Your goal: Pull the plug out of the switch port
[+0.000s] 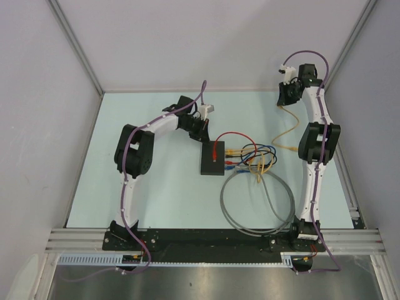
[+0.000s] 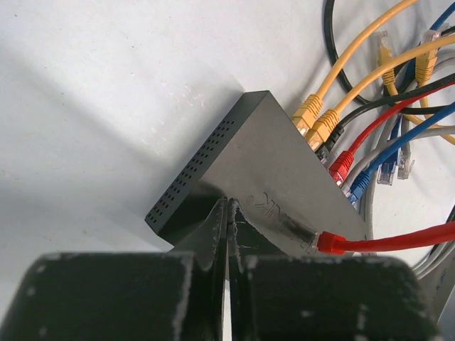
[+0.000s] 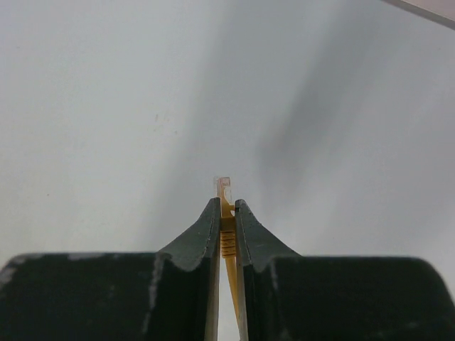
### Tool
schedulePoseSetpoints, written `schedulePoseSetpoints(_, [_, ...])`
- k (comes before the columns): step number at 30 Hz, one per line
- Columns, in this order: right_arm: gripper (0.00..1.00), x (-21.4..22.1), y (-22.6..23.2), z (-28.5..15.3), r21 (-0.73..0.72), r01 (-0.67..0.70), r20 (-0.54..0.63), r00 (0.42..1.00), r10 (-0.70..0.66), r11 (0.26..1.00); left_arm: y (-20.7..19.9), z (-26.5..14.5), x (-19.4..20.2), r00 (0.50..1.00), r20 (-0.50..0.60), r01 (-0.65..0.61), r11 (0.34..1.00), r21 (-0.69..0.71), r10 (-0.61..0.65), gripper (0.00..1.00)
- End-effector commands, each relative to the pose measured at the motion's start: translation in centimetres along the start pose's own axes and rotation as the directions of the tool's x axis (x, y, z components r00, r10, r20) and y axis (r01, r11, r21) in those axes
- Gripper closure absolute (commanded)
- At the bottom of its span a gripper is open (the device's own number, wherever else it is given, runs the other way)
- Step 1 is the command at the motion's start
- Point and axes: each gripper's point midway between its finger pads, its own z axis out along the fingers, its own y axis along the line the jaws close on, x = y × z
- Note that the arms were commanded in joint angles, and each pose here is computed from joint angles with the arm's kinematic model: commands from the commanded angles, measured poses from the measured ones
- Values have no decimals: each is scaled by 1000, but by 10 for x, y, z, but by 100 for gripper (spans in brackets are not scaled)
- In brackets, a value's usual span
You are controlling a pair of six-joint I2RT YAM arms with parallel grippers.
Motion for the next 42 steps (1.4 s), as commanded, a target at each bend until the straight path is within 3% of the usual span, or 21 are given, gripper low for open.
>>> schedulePoseSetpoints(1, [80, -19, -12, 9, 97, 18, 45, 999, -22, 995, 17, 7, 31, 995, -99, -9, 996, -91, 0, 100])
schedulePoseSetpoints(2, [67, -19, -13, 11, 102, 16, 48, 999, -21, 995, 17, 7, 31, 995, -100, -9, 996, -92, 0, 100])
schedulePoseSetpoints(3, [46, -25, -14, 12, 109, 0, 68, 998, -8, 994, 16, 4, 29, 995, -96, -19, 995, -93, 10, 100])
schedulePoseSetpoints(5, [34, -39, -11, 4, 104, -10, 114, 994, -2, 995, 15, 1, 25, 996, -90, -31, 995, -94, 23, 100])
schedulePoseSetpoints(9, [28, -70, 4, -13, 35, -47, 219, 975, 38, 998, 8, -10, 11, 996, -64, -64, 994, -91, 58, 100])
schedulePoseSetpoints(13, [27, -82, 46, -24, -164, -64, 248, 963, 104, 984, -3, -27, -8, 994, -12, -112, 991, -74, 112, 100])
schedulePoseSetpoints(16, [27, -65, 89, -20, -326, -90, 176, 972, 154, 941, -19, -39, -16, 988, 27, -154, 988, -20, 154, 100])
schedulePoseSetpoints(19, [30, -19, 137, -7, -459, -154, 15, 983, 180, 875, -26, -48, -16, 985, 40, -167, 986, -2, 167, 100])
schedulePoseSetpoints(21, [31, 6, 177, -4, -527, -126, -60, 992, 111, 841, -26, -52, -12, 986, 32, -165, 986, -5, 165, 100])
schedulePoseSetpoints(25, [32, 53, 224, 3, -601, -162, -182, 981, 63, 783, -15, -57, 11, 990, -23, -142, 989, -35, 142, 100])
schedulePoseSetpoints(31, [34, 70, 253, 10, -652, -173, -227, 974, 28, 738, -3, -44, 49, 988, -130, -91, 995, -27, 87, 100])
schedulePoseSetpoints(37, [34, 81, 255, 17, -648, -202, -265, 964, 31, 734, 16, -24, 50, 984, -160, -81, 996, -34, 75, 100])
schedulePoseSetpoints(42, [35, 88, 254, 17, -644, -219, -285, 958, 35, 733, 19, -13, 26, 987, -123, -104, 995, 4, 103, 100])
